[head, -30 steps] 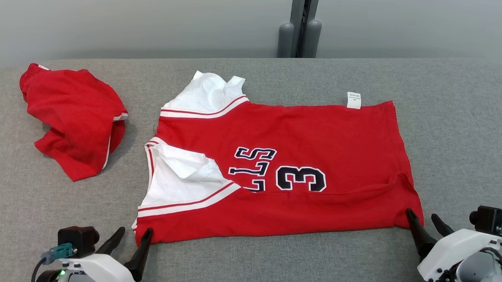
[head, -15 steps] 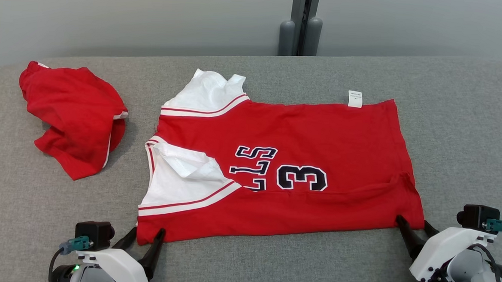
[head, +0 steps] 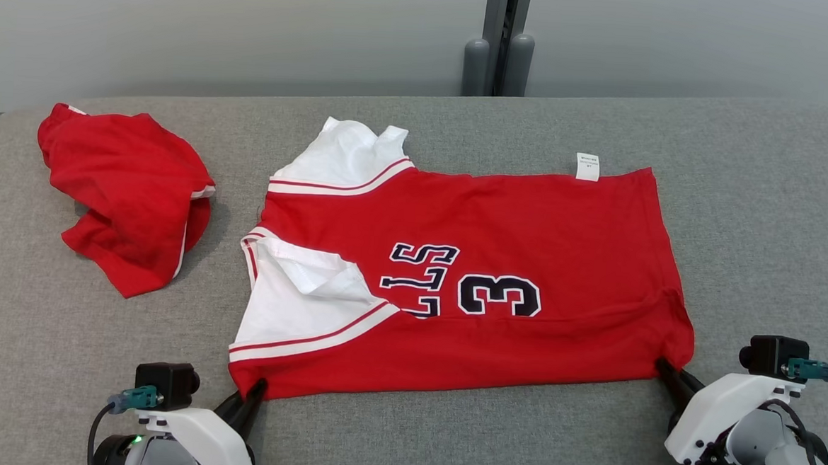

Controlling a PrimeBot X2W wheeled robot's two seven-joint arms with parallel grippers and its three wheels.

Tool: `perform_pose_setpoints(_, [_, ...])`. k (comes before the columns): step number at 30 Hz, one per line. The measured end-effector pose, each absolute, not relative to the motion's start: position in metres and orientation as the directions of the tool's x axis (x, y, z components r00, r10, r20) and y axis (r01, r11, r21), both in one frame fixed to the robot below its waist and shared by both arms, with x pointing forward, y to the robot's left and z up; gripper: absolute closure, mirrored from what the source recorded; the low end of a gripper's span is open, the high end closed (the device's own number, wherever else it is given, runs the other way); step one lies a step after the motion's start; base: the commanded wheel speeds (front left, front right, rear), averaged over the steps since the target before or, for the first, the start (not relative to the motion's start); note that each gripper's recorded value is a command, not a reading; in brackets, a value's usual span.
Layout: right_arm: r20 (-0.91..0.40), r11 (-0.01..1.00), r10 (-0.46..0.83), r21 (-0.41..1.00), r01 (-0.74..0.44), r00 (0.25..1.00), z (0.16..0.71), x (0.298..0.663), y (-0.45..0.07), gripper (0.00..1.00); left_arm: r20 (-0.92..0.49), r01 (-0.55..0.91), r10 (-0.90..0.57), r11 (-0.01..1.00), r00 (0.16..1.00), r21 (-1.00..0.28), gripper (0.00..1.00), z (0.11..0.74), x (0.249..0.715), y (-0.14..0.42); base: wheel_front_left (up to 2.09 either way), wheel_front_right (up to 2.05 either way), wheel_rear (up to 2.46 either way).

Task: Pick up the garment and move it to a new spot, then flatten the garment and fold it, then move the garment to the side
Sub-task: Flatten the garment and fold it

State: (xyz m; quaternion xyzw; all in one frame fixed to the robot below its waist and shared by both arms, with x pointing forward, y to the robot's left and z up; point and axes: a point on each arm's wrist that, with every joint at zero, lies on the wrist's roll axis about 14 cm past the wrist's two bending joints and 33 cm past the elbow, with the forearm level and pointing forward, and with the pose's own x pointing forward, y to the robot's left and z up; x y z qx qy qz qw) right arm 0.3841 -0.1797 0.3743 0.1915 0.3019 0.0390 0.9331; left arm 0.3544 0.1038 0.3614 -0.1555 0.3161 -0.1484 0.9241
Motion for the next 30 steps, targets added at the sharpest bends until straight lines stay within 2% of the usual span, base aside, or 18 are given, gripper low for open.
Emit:
perform_pose_setpoints(12, [-0.526, 0.916, 0.222, 0.401, 0.009, 0.821, 0.385, 0.382, -0.177, 1.00, -0.520, 0.191, -0.381, 0.904, 0.765, -0.381, 1.00, 0.374, 0.352, 0.106, 0.00, 0.00, 0.00])
perform_pose_setpoints(20, [-0.547, 0.908, 0.255, 0.420, -0.002, 0.797, 0.387, 0.359, -0.181, 1.00, -0.523, 0.191, -0.396, 0.895, 0.755, -0.403, 1.00, 0.381, 0.329, 0.107, 0.00, 0.00, 0.00])
perform_pose_setpoints(30, [-0.619, 0.909, 0.295, 0.416, -0.015, 0.728, 0.379, 0.327, -0.187, 1.00, -0.579, 0.203, -0.427, 0.888, 0.694, -0.413, 1.00, 0.383, 0.293, 0.110, 0.00, 0.00, 0.00])
